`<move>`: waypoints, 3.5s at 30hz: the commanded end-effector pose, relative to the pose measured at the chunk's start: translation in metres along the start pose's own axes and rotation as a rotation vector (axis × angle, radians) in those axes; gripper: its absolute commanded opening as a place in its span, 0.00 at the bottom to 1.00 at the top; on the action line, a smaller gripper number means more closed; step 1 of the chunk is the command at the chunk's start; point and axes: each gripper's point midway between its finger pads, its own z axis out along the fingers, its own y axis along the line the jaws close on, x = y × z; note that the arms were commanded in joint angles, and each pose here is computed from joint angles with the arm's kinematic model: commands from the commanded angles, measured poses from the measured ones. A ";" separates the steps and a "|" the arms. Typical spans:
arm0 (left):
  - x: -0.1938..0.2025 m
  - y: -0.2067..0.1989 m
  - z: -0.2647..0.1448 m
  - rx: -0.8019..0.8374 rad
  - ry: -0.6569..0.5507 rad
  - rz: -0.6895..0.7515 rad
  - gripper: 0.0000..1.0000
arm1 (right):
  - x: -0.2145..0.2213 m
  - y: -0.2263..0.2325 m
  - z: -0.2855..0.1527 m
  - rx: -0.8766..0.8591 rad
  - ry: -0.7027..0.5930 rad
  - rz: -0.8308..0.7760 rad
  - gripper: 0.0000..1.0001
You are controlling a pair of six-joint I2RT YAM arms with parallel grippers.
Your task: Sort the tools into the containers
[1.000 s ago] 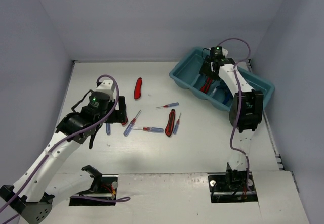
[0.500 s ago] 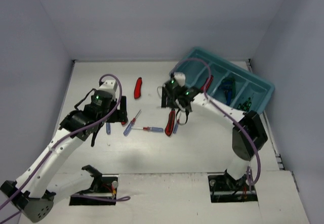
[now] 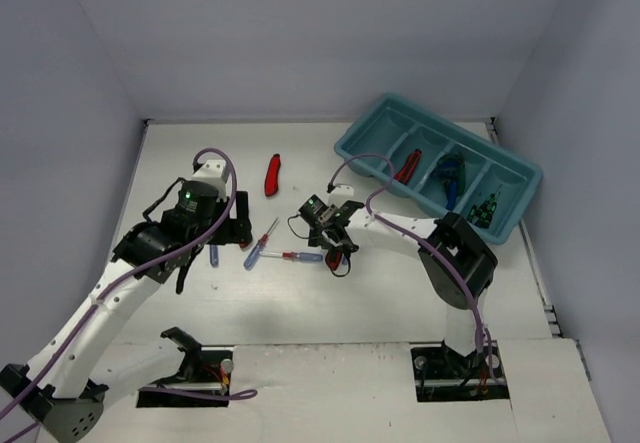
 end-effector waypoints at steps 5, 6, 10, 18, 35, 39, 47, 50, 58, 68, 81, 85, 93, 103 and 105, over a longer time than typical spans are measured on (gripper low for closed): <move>-0.004 0.001 -0.007 0.013 -0.033 -0.026 0.77 | -0.027 -0.008 -0.004 0.056 -0.117 0.074 0.63; -0.003 0.001 -0.007 0.013 -0.030 -0.025 0.77 | -0.026 -0.009 -0.001 0.063 -0.115 0.073 0.63; -0.002 0.001 -0.007 0.013 -0.028 -0.026 0.77 | -0.019 -0.009 0.015 0.088 -0.086 0.048 0.62; -0.001 0.004 -0.012 0.007 -0.031 -0.023 0.77 | -0.025 -0.001 0.028 0.092 -0.075 0.029 0.37; 0.008 0.007 0.002 -0.032 0.022 -0.039 0.77 | -0.216 -0.091 -0.070 0.048 -0.373 0.188 0.03; 0.006 0.009 0.017 -0.092 0.046 -0.060 0.77 | -0.268 -0.145 -0.053 0.050 -0.359 0.225 0.04; -0.003 0.003 0.053 -0.140 0.121 -0.091 0.77 | -0.319 -0.182 0.026 0.012 -0.283 0.255 0.19; 0.001 0.003 0.078 -0.154 0.168 -0.119 0.77 | -0.327 -0.185 0.041 -0.009 -0.270 0.252 0.37; 0.003 0.024 0.142 -0.182 0.246 -0.240 0.77 | -0.350 -0.185 -0.001 -0.038 -0.356 0.190 0.57; 0.015 0.040 0.213 -0.242 0.373 -0.242 0.73 | -0.313 -0.185 -0.087 -0.081 -0.422 0.144 0.57; 0.037 0.066 0.249 -0.290 0.446 -0.244 0.54 | -0.235 -0.126 -0.111 -0.277 -0.328 0.043 0.57; 0.037 0.060 0.253 -0.249 0.456 -0.230 0.27 | -0.221 -0.113 -0.115 -0.349 -0.300 0.021 0.57; -0.059 0.000 0.210 0.087 0.211 -0.238 0.10 | -0.219 -0.055 -0.157 -0.654 -0.301 -0.086 0.58; -0.174 -0.112 0.078 0.736 -0.161 -0.392 0.12 | -0.189 0.042 -0.237 -1.095 -0.302 -0.372 0.75; -0.187 -0.132 0.051 0.840 -0.212 -0.381 0.13 | -0.184 0.058 -0.249 -1.143 -0.308 -0.413 0.75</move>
